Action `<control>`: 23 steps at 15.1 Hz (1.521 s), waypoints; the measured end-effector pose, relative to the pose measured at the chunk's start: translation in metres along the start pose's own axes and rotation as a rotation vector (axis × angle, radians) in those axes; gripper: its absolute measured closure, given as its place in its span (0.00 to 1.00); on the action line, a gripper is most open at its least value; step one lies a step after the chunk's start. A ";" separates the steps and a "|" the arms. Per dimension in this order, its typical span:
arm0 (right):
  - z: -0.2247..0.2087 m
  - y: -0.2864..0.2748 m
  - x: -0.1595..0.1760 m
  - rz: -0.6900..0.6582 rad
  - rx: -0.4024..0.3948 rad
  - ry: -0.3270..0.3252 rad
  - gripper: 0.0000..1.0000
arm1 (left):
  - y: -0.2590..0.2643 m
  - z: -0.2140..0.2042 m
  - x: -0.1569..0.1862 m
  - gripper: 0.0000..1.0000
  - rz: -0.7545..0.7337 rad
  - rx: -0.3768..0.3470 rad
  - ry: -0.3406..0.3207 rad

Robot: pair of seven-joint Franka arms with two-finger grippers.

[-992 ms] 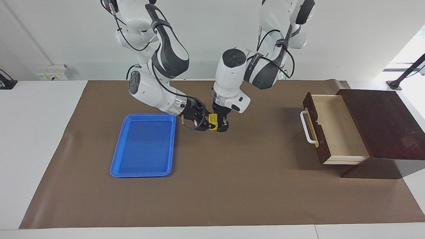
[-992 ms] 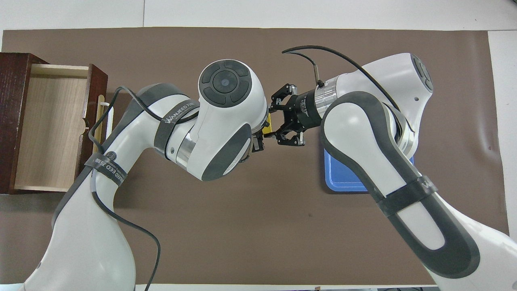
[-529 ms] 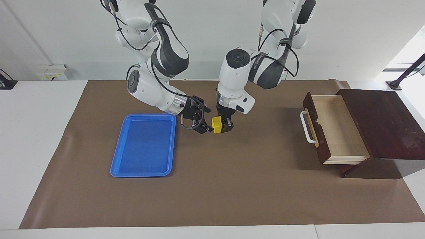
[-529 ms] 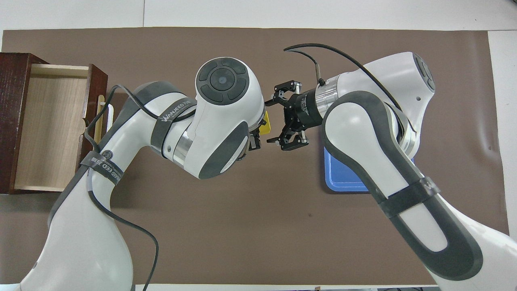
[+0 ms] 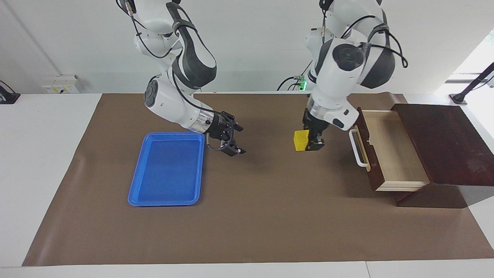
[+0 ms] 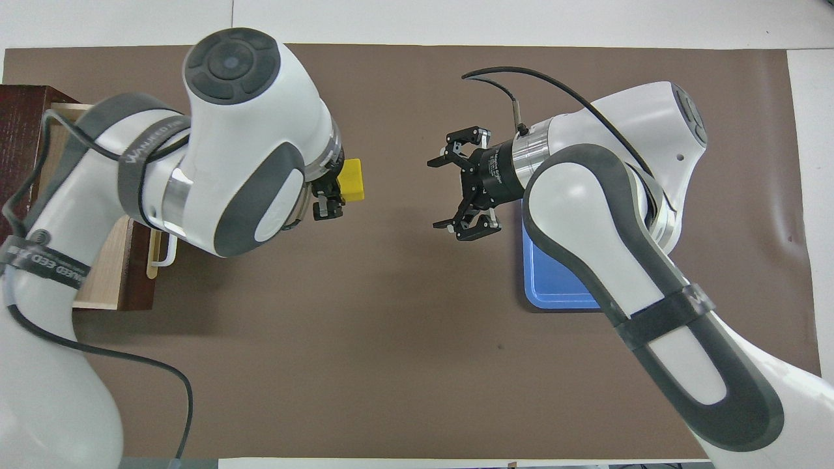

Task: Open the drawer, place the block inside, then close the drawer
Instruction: 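Carry the block into the drawer with the left gripper while the right gripper withdraws, then open the left gripper to release the block inside the drawer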

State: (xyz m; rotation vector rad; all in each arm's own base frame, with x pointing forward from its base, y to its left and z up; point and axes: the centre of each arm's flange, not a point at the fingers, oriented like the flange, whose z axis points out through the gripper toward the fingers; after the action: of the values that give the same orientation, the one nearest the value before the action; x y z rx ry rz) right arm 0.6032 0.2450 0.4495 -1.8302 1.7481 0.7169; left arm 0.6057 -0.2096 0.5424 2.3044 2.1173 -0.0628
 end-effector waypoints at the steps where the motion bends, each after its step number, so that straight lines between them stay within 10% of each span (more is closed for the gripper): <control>1: -0.010 -0.003 0.005 -0.005 0.013 0.019 0.00 | 0.005 -0.009 0.039 0.44 0.024 -0.007 0.000; 7: -0.096 -0.011 0.046 -0.240 -0.050 0.169 0.00 | 0.010 -0.005 0.228 0.44 0.168 -0.012 0.000; 10: -0.135 -0.003 0.070 -0.491 -0.153 0.245 0.00 | 0.006 0.032 0.269 0.44 0.179 -0.038 0.007; 14: -0.183 0.016 0.091 -0.871 -0.320 0.345 0.00 | -0.017 0.069 0.266 0.44 0.240 -0.017 0.008; 18: -0.235 0.041 0.089 -1.160 -0.460 0.437 0.00 | -0.024 0.047 0.260 0.07 0.257 -0.020 0.011; 23: -0.258 0.065 0.060 -1.400 -0.615 0.519 0.00 | -0.017 0.023 0.120 0.00 0.157 0.017 0.108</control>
State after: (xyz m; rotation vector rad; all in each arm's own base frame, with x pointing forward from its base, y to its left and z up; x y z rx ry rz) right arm 0.5480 0.0231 0.5978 -3.1273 0.0280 0.1399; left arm 0.5988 -0.0897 0.5155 2.5298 1.9793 0.0461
